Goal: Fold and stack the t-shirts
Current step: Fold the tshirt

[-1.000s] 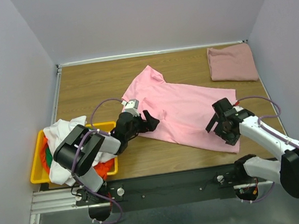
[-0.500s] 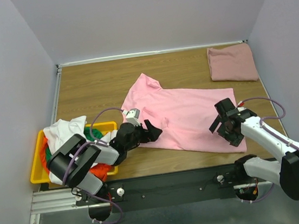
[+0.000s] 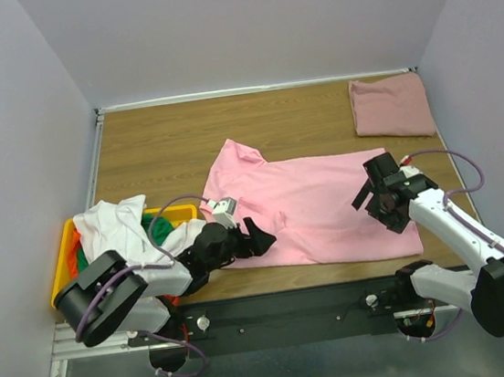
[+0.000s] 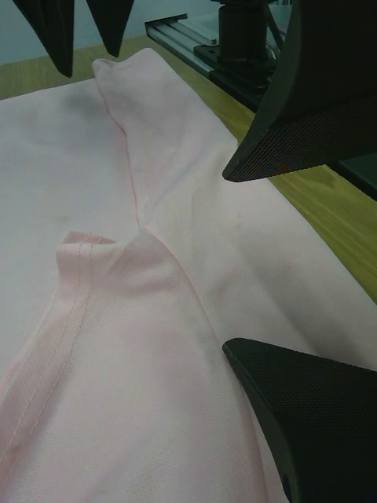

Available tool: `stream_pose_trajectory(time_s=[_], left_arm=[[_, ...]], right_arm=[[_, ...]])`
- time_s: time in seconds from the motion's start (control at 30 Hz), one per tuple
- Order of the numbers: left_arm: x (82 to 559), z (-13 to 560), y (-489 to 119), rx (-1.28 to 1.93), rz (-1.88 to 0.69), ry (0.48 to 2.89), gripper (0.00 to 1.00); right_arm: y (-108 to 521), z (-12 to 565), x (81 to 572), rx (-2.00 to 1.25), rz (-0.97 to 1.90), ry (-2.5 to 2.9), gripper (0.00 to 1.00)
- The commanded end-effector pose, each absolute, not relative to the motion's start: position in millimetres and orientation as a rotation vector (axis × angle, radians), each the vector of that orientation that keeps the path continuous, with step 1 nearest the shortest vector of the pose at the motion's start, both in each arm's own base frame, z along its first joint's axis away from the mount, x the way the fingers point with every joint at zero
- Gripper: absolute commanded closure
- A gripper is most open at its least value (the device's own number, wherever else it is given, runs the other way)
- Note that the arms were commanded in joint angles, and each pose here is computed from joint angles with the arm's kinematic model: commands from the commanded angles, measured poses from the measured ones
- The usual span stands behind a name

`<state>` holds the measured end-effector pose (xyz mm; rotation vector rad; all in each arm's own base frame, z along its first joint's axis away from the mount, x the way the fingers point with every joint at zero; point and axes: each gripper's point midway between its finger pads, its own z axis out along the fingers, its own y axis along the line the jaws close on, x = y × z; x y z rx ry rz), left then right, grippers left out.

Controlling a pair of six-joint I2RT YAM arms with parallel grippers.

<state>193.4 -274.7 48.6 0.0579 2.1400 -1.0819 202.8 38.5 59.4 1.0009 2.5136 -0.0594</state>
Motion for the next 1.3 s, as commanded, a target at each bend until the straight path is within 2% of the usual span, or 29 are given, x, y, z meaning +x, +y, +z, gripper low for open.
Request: stream_pose_trajectory(time_s=[0.0,0.13,0.3,0.53,0.73,0.9,1.27], left_arm=[[191.0,43.9,-256.8,0.005,-0.986,2.176,0.11],[200.8,73.8,-253.9,0.012,-0.952,2.114,0.07],[223.3,143.8,-262.7,0.092,-0.933,1.942,0.02],[296.5,186.7,-244.9,0.098,-0.811,1.852,0.02],[352.6,175.7,-234.3,0.147,-0.701,1.912,0.02],[388.5,184.9,-239.9,0.180,-0.699,1.913,0.02],[429.4,174.5,-241.3,0.207,-0.685,1.952,0.03]], right_arm=[[22.1,85.7,224.0,0.930,-0.151,2.431,0.00],[11.4,110.9,246.3,0.910,-0.211,2.338,0.00],[2.7,155.8,284.5,0.786,-0.229,2.190,0.00],[-17.9,186.3,318.9,0.700,-0.364,2.019,0.04],[-23.4,155.9,354.1,0.646,-0.416,2.106,0.09],[-29.0,118.0,386.6,0.674,-0.277,2.216,0.11],[-64.9,87.0,427.1,0.730,-0.014,2.244,0.09]])
